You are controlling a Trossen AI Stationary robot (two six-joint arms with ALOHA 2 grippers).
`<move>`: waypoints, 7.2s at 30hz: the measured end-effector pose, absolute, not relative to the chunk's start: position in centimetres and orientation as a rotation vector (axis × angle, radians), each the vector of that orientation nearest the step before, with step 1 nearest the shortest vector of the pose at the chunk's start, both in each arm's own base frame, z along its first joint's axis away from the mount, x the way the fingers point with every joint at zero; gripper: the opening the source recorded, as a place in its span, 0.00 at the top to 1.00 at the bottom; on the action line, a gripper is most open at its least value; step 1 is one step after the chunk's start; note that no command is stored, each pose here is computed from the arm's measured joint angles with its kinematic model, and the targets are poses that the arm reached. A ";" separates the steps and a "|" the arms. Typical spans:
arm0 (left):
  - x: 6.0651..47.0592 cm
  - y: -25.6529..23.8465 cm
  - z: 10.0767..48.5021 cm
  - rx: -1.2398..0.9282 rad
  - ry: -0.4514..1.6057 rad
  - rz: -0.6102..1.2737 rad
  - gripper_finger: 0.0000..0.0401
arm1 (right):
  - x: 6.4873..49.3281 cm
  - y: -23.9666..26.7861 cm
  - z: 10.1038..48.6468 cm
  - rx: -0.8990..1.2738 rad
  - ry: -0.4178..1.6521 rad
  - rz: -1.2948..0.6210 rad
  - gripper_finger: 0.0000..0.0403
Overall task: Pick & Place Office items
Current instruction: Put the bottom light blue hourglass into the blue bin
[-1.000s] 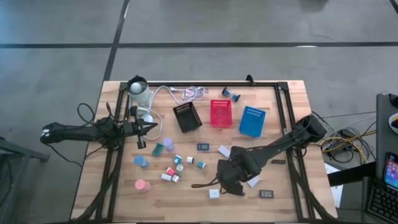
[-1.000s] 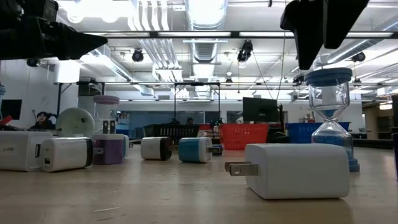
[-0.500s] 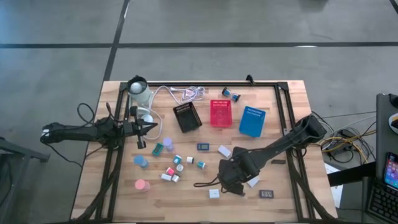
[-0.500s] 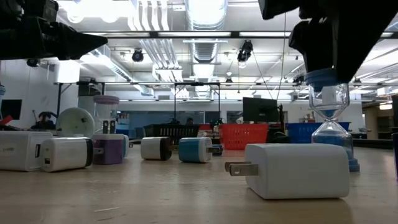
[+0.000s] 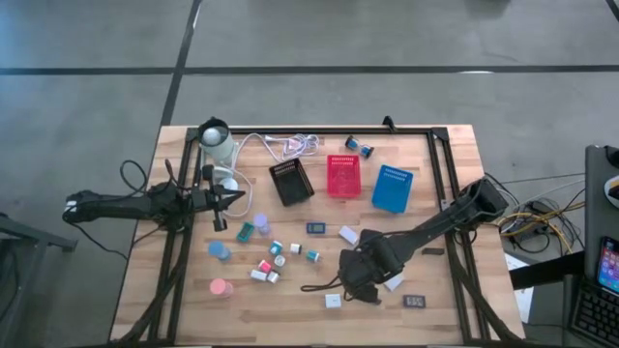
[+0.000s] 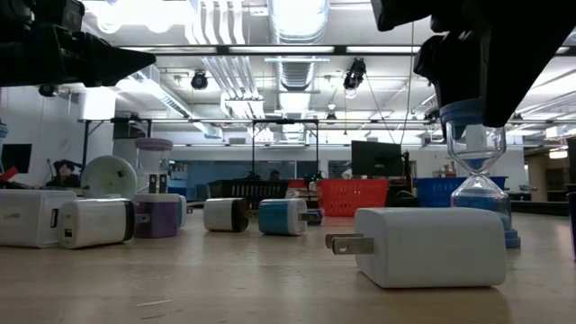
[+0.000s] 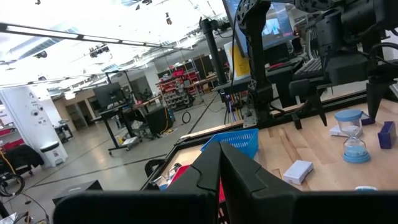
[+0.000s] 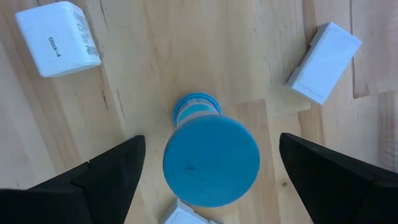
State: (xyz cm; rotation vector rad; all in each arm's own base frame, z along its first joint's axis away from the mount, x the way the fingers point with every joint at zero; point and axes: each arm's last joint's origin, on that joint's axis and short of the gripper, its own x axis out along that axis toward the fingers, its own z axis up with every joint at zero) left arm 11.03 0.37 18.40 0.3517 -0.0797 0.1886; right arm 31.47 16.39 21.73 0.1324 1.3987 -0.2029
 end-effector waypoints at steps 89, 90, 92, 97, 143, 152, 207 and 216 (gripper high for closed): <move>11.0 0.4 18.3 0.320 -0.076 0.186 0.97 | 20.1 6.6 35.6 0.220 0.748 -0.042 0.51; 11.0 0.4 18.3 0.321 -0.075 0.186 0.97 | 19.7 6.4 35.4 0.223 0.728 -0.039 0.51; 11.0 0.4 18.3 0.320 -0.075 0.186 0.97 | 19.1 6.0 34.8 0.236 0.691 -0.038 0.51; 11.0 0.4 18.3 0.321 -0.076 0.186 0.97 | 17.2 4.9 33.0 0.234 0.625 -0.093 0.51; 11.0 0.4 18.3 0.360 -0.066 0.186 0.97 | 11.2 2.4 21.0 0.141 0.022 -0.088 0.51; 11.0 0.4 18.5 0.371 -0.092 0.192 0.97 | 11.3 2.4 19.3 0.123 -0.014 -0.086 0.50; 11.0 0.4 18.5 0.353 -0.093 0.191 0.97 | 13.5 2.5 36.6 0.132 0.661 -0.388 0.50; 11.0 0.4 18.5 0.350 -0.094 0.191 0.97 | 14.7 1.7 37.7 0.188 0.916 -0.521 0.50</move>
